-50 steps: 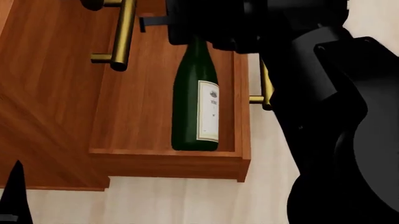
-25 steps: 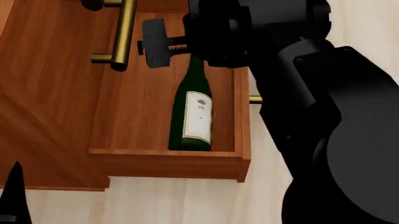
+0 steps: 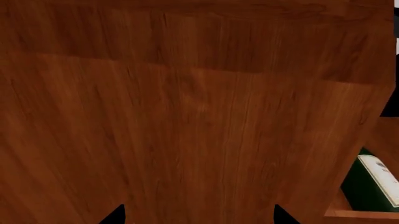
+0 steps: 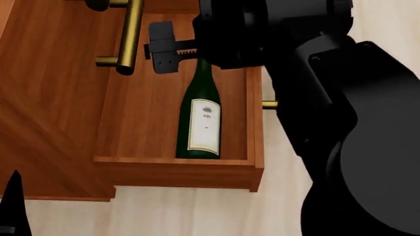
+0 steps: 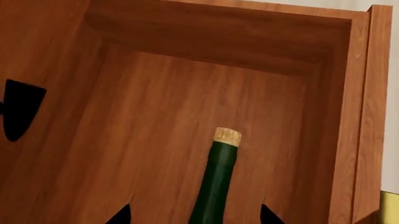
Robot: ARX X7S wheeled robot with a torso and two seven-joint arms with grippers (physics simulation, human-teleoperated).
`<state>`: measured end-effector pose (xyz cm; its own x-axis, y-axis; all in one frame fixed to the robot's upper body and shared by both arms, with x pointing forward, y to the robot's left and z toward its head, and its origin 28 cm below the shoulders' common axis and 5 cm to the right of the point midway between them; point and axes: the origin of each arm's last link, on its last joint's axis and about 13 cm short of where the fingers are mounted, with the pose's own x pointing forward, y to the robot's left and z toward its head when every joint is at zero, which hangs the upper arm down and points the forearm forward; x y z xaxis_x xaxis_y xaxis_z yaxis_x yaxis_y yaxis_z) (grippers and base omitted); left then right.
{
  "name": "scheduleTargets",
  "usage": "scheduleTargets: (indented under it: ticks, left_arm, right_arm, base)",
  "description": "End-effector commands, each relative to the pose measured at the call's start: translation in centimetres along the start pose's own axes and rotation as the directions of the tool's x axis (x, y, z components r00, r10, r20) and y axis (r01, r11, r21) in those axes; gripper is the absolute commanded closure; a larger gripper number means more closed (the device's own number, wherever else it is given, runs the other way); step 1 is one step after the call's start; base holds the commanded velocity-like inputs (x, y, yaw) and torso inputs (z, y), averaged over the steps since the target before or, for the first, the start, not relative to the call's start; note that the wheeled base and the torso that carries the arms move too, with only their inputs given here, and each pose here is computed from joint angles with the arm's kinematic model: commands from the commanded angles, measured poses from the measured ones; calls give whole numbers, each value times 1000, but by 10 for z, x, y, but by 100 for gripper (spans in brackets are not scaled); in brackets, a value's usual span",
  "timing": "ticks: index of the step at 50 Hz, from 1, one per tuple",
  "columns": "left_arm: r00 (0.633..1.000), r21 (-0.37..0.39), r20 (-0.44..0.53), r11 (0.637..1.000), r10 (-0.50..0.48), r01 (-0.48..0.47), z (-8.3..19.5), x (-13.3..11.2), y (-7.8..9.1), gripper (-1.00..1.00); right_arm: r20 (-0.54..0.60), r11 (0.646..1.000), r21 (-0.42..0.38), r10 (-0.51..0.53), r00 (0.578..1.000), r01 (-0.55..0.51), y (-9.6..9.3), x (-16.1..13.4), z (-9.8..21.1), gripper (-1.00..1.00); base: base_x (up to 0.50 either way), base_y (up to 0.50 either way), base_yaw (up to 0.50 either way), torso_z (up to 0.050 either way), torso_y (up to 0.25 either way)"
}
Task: Put the wine bottle in the bottom drawer of the cabinet.
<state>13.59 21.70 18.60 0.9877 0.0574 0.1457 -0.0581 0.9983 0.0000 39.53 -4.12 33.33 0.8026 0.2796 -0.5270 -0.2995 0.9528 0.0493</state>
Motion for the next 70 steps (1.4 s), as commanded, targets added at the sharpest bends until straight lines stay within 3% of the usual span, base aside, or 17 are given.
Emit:
scheduleTargets:
  ticks: [1, 10, 16, 37, 42, 55, 61, 70]
  left_arm:
    - [1000, 0, -2, 1000, 2, -2, 0, 0, 0, -100]
    - [1000, 2, 0, 1000, 0, 0, 0, 0, 0, -100]
    - [1000, 4, -3, 1000, -1, 1, -1, 0, 0, -100]
    - [1000, 7, 2, 1000, -4, 4, 0, 0, -1, -100]
    - [1000, 9, 6, 1000, -4, 4, 1, -1, 0, -100]
    - [1000, 7, 2, 1000, -5, 5, 3, -1, -1, -100]
    - [1000, 11, 6, 1000, 0, 0, 4, -1, -1, -100]
    - [1000, 6, 11, 1000, 7, -7, 4, -2, 0, -100]
  right_arm:
    - [-37, 1000, -19, -16, 999, 16, -5, 1, -4, -100]
    - [8, 999, -36, -6, 1000, 6, -8, -5, 5, -100]
    - [17, 995, -76, -70, 997, 71, -16, -6, 7, -100]
    - [105, 993, -105, -34, 994, 45, -19, -31, 33, -100]
    - [118, 994, -104, -30, 993, 43, -23, -38, 28, -100]
    - [229, 993, -118, 11, 973, 17, -22, -87, 4, -100]
    - [252, 989, -134, -33, 967, 69, -24, -100, -9, -100]
    - [305, 987, -146, -11, 952, 59, -19, -124, -24, -100]
  base:
    - [0, 0, 0, 0, 0]
    - [0, 0, 0, 0, 0]
    - [0, 0, 0, 0, 0]
    - [0, 0, 0, 0, 0]
    - [0, 0, -1, 0, 0]
    - [0, 0, 0, 0, 0]
    - [0, 0, 0, 0, 0]
    - [0, 0, 0, 0, 0]
